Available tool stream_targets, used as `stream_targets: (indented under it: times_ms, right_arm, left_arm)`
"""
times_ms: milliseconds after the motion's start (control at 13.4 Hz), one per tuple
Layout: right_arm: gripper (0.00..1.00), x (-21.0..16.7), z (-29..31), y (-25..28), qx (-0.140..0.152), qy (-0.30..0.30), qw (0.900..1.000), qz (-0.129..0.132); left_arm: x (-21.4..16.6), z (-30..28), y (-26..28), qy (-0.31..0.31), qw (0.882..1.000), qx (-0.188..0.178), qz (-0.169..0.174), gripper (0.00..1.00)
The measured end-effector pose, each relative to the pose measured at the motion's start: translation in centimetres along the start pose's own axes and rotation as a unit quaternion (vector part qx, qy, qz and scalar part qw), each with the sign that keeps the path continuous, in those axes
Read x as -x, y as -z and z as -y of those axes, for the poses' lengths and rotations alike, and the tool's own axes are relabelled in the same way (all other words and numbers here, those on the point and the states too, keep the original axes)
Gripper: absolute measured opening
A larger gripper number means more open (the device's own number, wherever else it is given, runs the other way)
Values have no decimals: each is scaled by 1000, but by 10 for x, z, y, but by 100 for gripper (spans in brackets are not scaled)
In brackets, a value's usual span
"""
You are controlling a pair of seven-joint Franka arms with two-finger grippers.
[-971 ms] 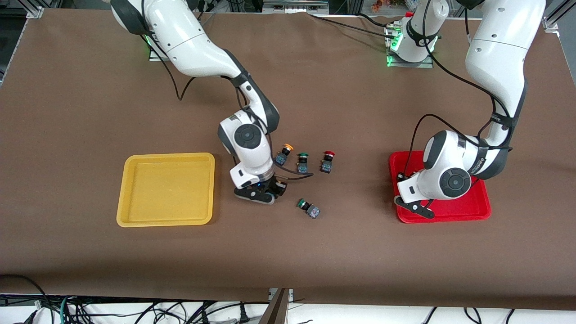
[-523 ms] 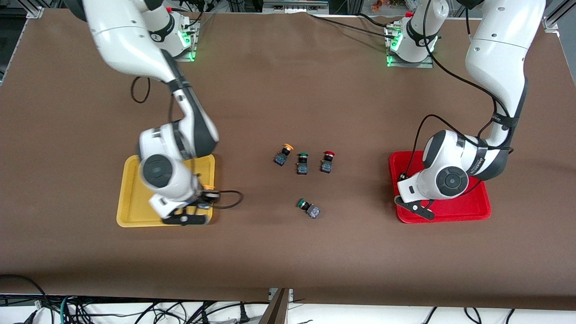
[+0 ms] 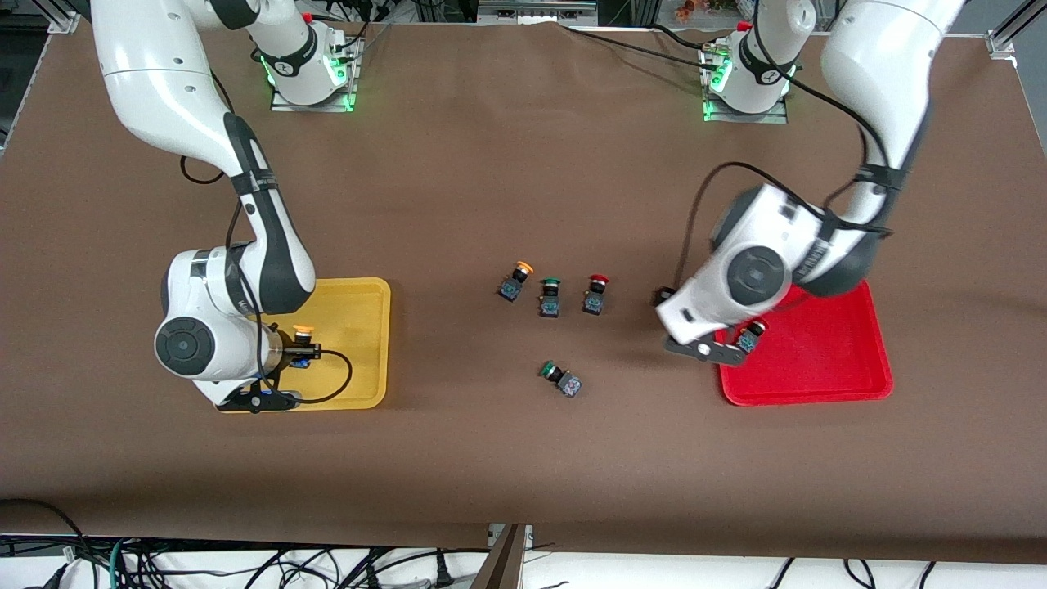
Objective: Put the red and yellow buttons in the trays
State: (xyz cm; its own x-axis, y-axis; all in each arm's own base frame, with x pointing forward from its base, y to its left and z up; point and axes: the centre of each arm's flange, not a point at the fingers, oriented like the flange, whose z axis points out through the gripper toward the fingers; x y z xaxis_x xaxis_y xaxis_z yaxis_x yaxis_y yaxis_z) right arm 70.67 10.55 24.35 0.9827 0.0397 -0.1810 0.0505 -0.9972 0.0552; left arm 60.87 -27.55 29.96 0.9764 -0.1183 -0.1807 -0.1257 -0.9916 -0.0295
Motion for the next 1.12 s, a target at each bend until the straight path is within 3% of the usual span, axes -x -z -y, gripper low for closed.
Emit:
stream_targets:
  times_ms: [299,523,672,971,1121]
  right_arm:
    - [43,1,-75,-18,-8,8,1000,17]
    - [43,5,-88,-30,-10,4,1000,21]
    - [43,5,-94,-32,-10,0,1000,19]
    - [78,3,-98,-26,-12,-3,1000,10]
    - [98,-1,-87,-11,-16,5,1000,-3]
  left_arm:
    - [21,-86,-41,33,999,14,-6,100]
    - [13,-100,-88,36,999,34,-14,100]
    - [11,-102,-110,24,999,22,-24,100]
    - [15,-117,-118,7,999,18,-33,100]
    - [16,-120,-118,4,999,18,-35,83]
